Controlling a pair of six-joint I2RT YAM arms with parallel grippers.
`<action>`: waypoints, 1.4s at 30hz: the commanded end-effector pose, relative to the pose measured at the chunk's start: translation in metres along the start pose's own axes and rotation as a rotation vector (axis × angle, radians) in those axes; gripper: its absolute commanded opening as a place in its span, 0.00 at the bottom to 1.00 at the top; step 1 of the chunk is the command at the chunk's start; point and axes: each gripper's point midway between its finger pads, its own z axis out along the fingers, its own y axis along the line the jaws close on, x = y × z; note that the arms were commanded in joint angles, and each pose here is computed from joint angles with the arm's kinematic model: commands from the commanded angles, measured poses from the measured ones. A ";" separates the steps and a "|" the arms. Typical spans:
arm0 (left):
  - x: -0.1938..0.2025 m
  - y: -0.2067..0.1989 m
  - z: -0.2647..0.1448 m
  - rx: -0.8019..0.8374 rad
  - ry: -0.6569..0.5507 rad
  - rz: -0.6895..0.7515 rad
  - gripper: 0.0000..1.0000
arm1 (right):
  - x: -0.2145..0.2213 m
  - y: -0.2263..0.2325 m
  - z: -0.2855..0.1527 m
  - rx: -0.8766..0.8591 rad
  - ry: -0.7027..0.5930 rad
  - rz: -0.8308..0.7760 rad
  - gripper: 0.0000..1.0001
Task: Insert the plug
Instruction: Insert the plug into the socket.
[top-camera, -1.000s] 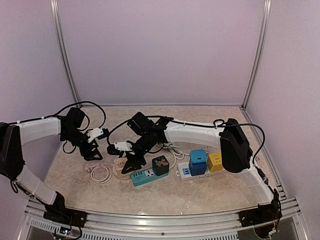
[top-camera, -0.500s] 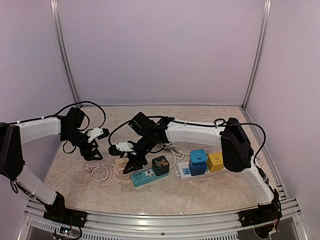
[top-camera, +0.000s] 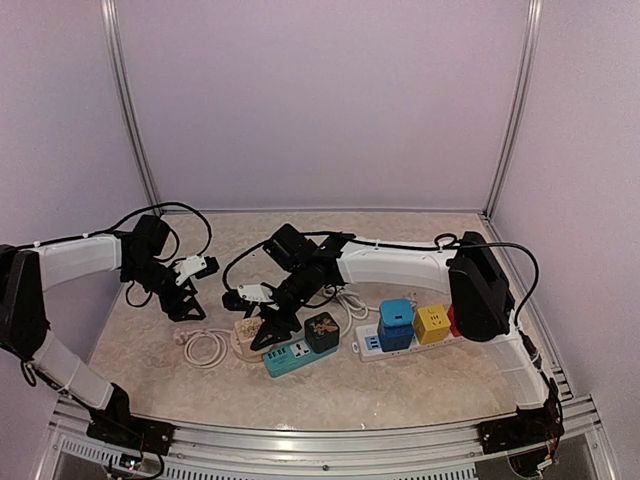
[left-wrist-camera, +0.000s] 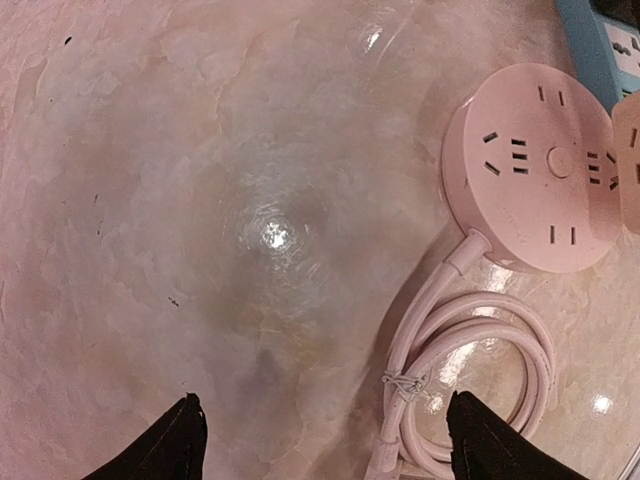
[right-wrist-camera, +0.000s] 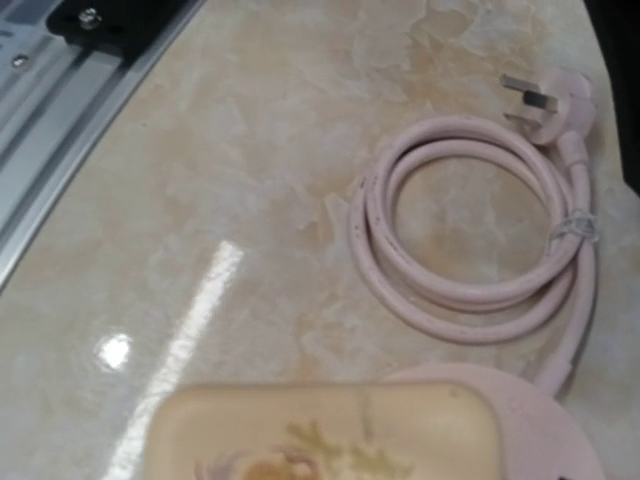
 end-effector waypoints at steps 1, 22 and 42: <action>-0.008 0.003 -0.003 -0.003 -0.025 0.002 0.80 | -0.022 -0.002 -0.022 0.021 -0.062 -0.016 0.00; -0.006 0.004 -0.001 -0.001 -0.017 -0.003 0.81 | 0.033 -0.009 0.000 0.050 0.107 -0.011 0.00; -0.007 0.007 -0.004 -0.002 -0.001 0.001 0.81 | 0.148 0.016 0.036 -0.075 0.403 0.084 0.00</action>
